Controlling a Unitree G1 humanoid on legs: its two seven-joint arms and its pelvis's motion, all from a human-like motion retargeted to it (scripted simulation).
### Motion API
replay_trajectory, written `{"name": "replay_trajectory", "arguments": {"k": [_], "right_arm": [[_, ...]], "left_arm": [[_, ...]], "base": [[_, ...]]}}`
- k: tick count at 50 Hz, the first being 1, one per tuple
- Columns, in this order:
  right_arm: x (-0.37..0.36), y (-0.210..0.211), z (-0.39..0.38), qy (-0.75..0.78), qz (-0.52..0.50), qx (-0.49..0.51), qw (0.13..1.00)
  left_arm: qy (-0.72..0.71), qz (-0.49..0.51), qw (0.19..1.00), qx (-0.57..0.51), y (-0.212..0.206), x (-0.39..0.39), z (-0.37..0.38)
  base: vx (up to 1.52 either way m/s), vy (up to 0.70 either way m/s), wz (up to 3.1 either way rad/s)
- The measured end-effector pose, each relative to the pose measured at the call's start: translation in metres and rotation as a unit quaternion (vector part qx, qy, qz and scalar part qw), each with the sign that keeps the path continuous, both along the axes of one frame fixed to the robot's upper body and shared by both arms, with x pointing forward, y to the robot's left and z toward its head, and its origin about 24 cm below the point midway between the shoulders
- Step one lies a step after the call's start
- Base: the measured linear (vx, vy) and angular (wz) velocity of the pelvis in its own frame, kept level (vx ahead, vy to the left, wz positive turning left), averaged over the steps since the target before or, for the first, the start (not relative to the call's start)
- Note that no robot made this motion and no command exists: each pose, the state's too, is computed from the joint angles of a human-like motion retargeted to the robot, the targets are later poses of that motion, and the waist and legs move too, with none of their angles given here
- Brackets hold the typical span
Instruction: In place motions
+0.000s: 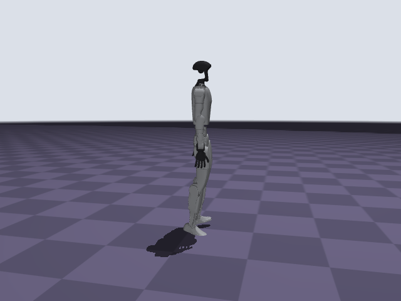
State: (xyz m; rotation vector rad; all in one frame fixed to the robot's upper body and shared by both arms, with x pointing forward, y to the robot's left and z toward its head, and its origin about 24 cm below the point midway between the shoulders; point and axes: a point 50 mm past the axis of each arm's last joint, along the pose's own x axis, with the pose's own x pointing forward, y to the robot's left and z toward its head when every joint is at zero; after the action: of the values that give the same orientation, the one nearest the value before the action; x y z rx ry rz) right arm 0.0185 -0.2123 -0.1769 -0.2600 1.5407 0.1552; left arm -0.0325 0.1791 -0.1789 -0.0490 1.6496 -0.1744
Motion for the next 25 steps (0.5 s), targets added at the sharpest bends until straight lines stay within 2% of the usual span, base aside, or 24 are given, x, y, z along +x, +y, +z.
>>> {"name": "replay_trajectory", "arguments": {"k": [13,25], "right_arm": [[-0.001,0.003,-0.001,0.0,0.044,0.005,0.999],[-0.02,-0.007,0.001,0.042,0.03,-0.007,0.999]], "left_arm": [[0.008,-0.016,1.0,-0.006,-0.006,-0.001,-0.001],[0.024,-0.032,0.999,-0.001,-0.002,-0.01,0.001]], "base": [[0.0,0.0,0.0],[0.0,0.0,0.02]]}}
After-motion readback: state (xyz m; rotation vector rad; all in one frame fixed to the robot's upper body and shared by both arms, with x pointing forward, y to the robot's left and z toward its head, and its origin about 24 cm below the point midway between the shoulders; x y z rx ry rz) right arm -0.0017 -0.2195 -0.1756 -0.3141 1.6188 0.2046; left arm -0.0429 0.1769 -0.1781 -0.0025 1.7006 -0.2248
